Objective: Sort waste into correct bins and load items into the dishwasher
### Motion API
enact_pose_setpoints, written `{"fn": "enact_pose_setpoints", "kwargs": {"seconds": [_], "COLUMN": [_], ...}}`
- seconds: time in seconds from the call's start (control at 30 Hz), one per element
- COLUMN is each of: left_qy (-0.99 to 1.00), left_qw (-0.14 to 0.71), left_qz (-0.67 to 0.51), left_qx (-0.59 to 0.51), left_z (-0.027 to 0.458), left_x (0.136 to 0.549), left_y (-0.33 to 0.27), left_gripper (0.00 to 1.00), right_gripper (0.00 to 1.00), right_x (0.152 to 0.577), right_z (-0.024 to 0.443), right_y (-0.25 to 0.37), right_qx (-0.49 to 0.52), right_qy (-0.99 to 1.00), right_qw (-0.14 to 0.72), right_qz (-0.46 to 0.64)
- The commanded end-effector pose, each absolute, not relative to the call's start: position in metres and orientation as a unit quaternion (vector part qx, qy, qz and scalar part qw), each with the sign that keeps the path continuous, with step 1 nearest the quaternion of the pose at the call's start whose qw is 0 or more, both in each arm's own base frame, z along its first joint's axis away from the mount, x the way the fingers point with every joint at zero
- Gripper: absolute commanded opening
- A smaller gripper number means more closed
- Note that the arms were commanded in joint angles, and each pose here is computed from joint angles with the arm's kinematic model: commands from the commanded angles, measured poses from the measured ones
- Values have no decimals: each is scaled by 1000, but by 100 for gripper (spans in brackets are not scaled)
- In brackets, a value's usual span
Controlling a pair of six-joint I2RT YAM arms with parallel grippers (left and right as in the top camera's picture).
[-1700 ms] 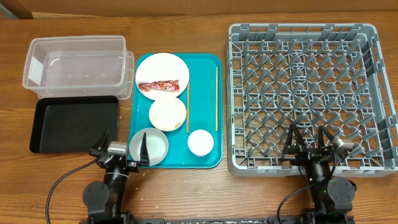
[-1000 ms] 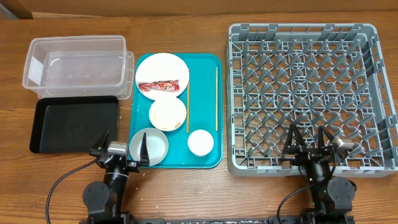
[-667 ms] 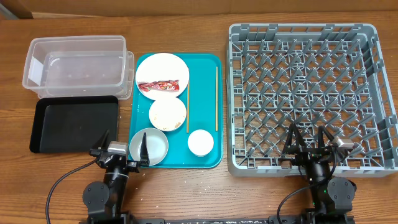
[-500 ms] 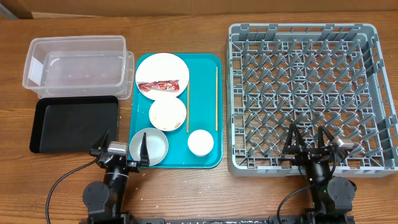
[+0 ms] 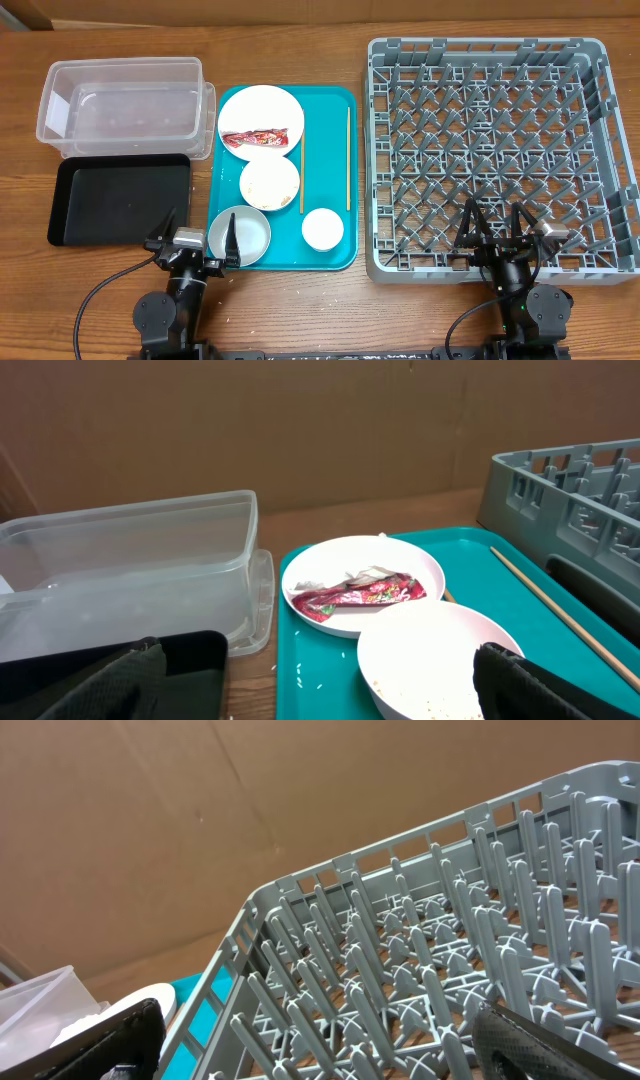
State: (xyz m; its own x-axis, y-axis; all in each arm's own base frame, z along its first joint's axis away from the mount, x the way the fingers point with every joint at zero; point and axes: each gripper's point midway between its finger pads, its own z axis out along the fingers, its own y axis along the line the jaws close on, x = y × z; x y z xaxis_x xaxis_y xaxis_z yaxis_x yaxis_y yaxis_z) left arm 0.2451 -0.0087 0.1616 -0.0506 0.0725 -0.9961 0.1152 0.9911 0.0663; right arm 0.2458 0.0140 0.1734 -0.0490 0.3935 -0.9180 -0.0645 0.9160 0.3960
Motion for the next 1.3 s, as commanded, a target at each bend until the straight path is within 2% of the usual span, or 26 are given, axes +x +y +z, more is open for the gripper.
{"fn": "enact_pose_setpoints", "kwargs": {"seconds": [0.0,1.27], "left_qy": [723,718], "left_qw": [687,692], "left_qz": [-17,-15], "left_qx": [72,72], "left_z": [161,164], "left_x": [245,245], "left_y": [-11,-11], "left_gripper": [100,100], "right_gripper": [100,100], "right_x": [246,246], "right_z": [170,177], "right_y": [12,12], "right_qx": [119,118], "right_qy": [704,695], "right_qw": [680,690], "right_qz": [165,165]}}
